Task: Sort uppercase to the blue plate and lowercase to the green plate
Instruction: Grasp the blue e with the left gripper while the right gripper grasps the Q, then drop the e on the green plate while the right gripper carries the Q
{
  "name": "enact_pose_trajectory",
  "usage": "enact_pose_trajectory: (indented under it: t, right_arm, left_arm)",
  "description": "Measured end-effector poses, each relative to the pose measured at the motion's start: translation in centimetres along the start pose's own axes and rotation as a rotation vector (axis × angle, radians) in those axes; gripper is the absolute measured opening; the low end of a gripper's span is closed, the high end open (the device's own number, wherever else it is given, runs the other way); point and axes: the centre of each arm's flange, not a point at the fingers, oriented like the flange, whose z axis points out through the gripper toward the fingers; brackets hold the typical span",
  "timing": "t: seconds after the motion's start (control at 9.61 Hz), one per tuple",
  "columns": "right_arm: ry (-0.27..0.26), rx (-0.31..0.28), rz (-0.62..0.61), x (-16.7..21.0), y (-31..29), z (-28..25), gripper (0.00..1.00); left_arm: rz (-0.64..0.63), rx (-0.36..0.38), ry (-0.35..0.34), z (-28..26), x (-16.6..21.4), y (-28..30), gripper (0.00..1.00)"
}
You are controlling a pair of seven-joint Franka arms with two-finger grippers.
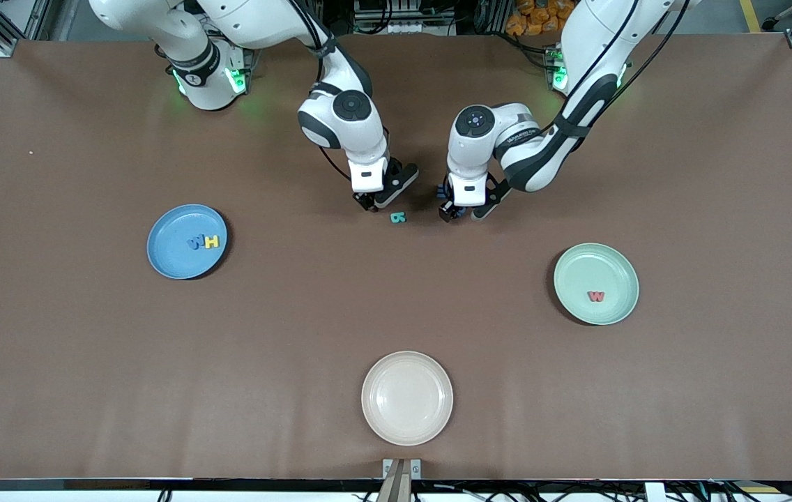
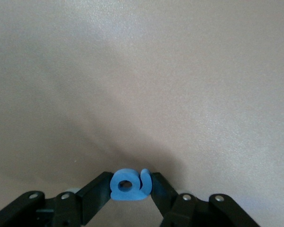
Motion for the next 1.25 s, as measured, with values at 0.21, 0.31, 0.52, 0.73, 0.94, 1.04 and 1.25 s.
enact_pose_trajectory:
  t: [0.21,0.31,0.52,0.73,0.94,1.04,1.25]
  right_arm:
    - [-0.01,-0.001,-0.001,-0.4,0.0,0.3,0.66]
    - [-0.01,-0.001,-0.001,-0.4,0.0,0.3,0.66]
    - [-0.011,-0.001,-0.001,-0.4,0.0,0.3,0.63]
    - [-0.009,-0.002,-0.001,-0.4,0.1,0.3,0.58]
    - [-0.004,-0.005,0.004,-0.2,0.4,0.1,0.39]
    - [-0.004,-0.005,0.004,-0.2,0.5,0.1,0.37]
    - [-0.004,-0.005,0.004,-0.2,0.5,0.1,0.37]
  left_arm:
    - [-0.016,0.026,0.026,-0.1,1.0,0.4,0.43]
    - [-0.024,0.029,0.036,-0.4,1.6,0.9,0.43]
    - [-0.056,0.028,0.051,-0.9,3.4,1.5,0.37]
    - [-0.152,0.015,0.074,-2.0,9.1,1.8,0.37]
    - [-0.242,0.02,0.115,-3.7,17.1,0.7,0.37]
    - [-0.281,0.015,0.131,-4.6,21.0,-0.1,0.37]
    - [-0.335,0.007,0.151,-5.9,28.4,-2.3,0.37]
